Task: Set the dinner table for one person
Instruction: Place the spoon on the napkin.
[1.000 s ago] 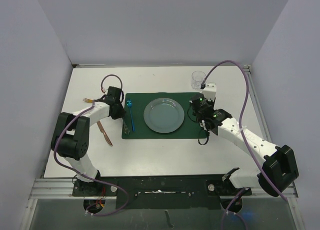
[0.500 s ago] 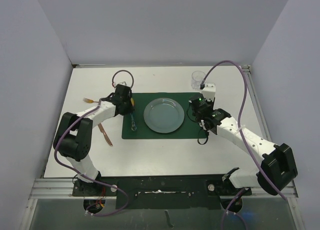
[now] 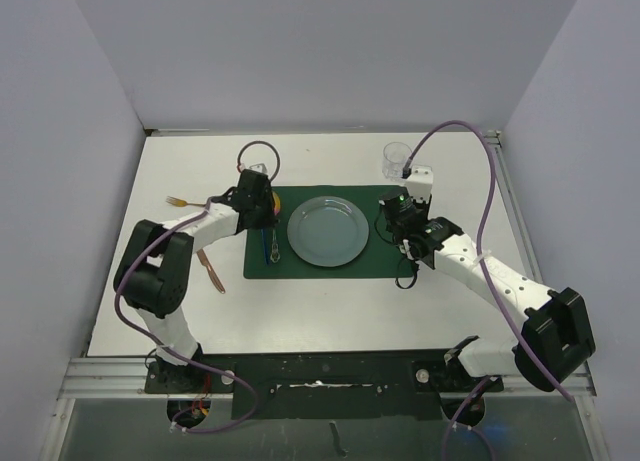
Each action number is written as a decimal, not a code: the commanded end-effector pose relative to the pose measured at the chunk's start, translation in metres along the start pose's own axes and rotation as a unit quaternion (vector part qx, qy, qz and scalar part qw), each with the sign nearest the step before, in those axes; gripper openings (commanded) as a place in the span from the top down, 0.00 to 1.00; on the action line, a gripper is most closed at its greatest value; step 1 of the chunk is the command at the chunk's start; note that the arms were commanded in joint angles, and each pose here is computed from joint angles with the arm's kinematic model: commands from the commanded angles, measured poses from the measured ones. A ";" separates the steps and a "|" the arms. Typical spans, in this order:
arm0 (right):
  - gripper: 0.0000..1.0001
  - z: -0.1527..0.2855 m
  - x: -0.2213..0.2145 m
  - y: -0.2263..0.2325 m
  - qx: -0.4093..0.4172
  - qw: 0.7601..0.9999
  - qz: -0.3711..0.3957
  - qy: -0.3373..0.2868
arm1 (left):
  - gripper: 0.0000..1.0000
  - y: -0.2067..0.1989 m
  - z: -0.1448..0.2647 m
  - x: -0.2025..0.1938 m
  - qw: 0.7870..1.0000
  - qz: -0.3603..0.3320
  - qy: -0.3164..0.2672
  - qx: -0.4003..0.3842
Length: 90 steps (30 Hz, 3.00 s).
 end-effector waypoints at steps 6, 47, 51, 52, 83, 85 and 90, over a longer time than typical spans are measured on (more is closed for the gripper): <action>0.66 0.004 0.012 -0.003 -0.002 1.000 -0.016 -0.022 | 1.00 -0.006 -0.016 0.007 1.000 -0.011 -0.015 -0.012; 0.66 0.006 0.011 -0.008 0.000 1.000 -0.018 -0.020 | 0.71 -0.012 0.001 0.026 0.999 -0.010 -0.043 -0.018; 0.66 0.005 0.011 -0.006 0.003 1.000 -0.017 -0.020 | 0.71 -0.011 0.027 0.049 0.997 -0.005 -0.079 -0.002; 0.66 0.005 0.011 -0.006 0.005 1.000 -0.018 -0.020 | 0.71 -0.011 0.035 0.056 0.996 -0.004 -0.090 0.003; 0.65 0.033 0.031 -0.043 0.026 0.996 -0.050 -0.069 | 0.71 0.162 0.028 0.122 0.906 0.128 -0.017 0.403; 0.65 0.034 0.031 -0.046 0.026 0.996 -0.054 -0.072 | 0.71 0.166 0.028 0.127 0.903 0.128 -0.016 0.410; 0.65 0.039 0.032 -0.051 0.029 0.995 -0.062 -0.075 | 0.71 0.170 0.020 0.123 0.898 0.124 -0.001 0.422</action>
Point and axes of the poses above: each gripper's point midway between its finger pads, its own z axis back along the fingers, its own y axis along the line the jaws close on, x = y × z, the point moved 4 cm from there along z, back along the fingers, and after that the axes turned 9 degrees about -z, right-handed, at the moved point
